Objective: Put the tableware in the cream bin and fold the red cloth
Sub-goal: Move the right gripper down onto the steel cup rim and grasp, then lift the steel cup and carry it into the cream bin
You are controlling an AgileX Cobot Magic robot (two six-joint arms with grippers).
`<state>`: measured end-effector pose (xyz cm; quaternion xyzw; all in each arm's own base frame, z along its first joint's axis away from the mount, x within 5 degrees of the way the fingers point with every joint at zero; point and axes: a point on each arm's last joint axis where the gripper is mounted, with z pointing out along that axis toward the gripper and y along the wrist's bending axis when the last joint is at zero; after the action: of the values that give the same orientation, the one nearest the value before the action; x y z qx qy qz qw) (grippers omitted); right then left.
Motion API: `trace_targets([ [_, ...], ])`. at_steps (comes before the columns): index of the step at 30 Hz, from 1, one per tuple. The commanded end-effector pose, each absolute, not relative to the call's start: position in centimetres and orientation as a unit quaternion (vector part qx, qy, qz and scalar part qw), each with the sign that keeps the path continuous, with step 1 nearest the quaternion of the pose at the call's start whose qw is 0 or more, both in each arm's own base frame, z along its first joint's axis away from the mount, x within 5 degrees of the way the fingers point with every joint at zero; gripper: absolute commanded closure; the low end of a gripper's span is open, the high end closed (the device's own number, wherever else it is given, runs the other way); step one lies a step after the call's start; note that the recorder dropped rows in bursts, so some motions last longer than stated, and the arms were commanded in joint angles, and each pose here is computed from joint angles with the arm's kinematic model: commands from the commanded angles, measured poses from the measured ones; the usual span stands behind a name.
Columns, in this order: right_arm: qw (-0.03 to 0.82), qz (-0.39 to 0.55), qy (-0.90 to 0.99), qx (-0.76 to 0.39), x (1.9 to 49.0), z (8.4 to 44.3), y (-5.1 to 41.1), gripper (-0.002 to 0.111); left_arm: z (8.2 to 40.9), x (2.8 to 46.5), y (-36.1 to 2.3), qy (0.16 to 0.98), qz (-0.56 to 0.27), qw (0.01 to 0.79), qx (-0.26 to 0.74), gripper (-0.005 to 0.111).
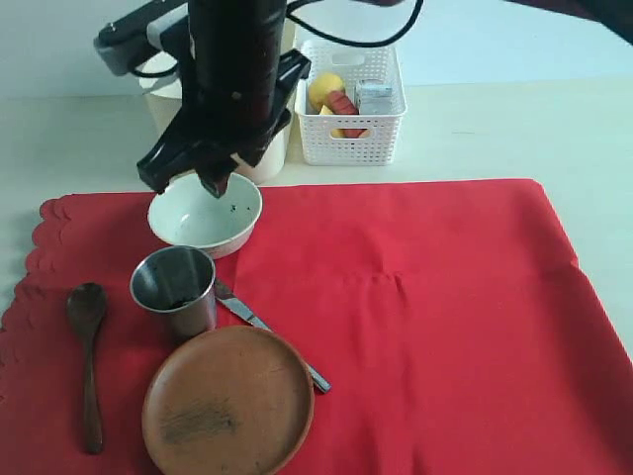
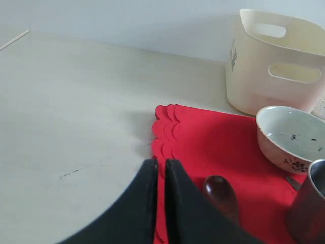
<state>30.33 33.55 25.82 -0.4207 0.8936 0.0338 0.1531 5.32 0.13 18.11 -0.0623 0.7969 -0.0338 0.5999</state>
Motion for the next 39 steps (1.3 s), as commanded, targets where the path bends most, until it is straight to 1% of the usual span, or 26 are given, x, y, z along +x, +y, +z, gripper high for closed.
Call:
trace_targets([
  [1,0.157,0.083,0.882,-0.436,29.7,24.6,34.2,0.061,18.1,5.3,0.1,0.795,-0.033,0.603,-0.062,0.099],
  [11,0.121,0.126,0.881,-0.44,29.6,21.1,35.5,0.061,18.1,5.3,0.1,0.795,-0.033,0.603,-0.062,0.099],
  [17,0.094,0.127,0.879,-0.45,29.7,18.7,36.0,0.061,18.1,5.3,0.1,0.795,-0.033,0.603,-0.062,0.099],
  [25,0.087,0.122,0.881,-0.449,30.0,17.3,36.2,0.061,18.1,5.3,0.1,0.795,-0.033,0.603,-0.062,0.099],
  [27,0.087,0.122,0.881,-0.449,30.0,17.0,36.3,0.065,18.1,5.3,0.1,0.795,-0.033,0.603,-0.062,0.099],
  [28,0.087,0.122,0.881,-0.449,30.0,16.9,36.3,0.07,18.1,5.3,0.1,0.795,-0.033,0.603,-0.062,0.099],
  [31,0.092,0.123,0.881,-0.448,30.1,16.9,36.4,0.086,18.1,5.3,0.1,0.795,-0.033,0.603,-0.062,0.099],
  [32,0.094,0.124,0.881,-0.448,30.2,16.9,36.4,0.094,18.1,5.3,0.1,0.795,-0.033,0.603,-0.062,0.099],
  [35,0.108,0.128,0.879,-0.446,30.3,17.3,36.5,0.108,18.1,5.3,0.1,0.795,-0.033,0.603,-0.062,0.099],
  [39,0.129,0.138,0.876,-0.444,30.3,18.6,36.5,0.108,18.1,5.3,0.1,0.795,-0.033,0.603,-0.062,0.099],
])
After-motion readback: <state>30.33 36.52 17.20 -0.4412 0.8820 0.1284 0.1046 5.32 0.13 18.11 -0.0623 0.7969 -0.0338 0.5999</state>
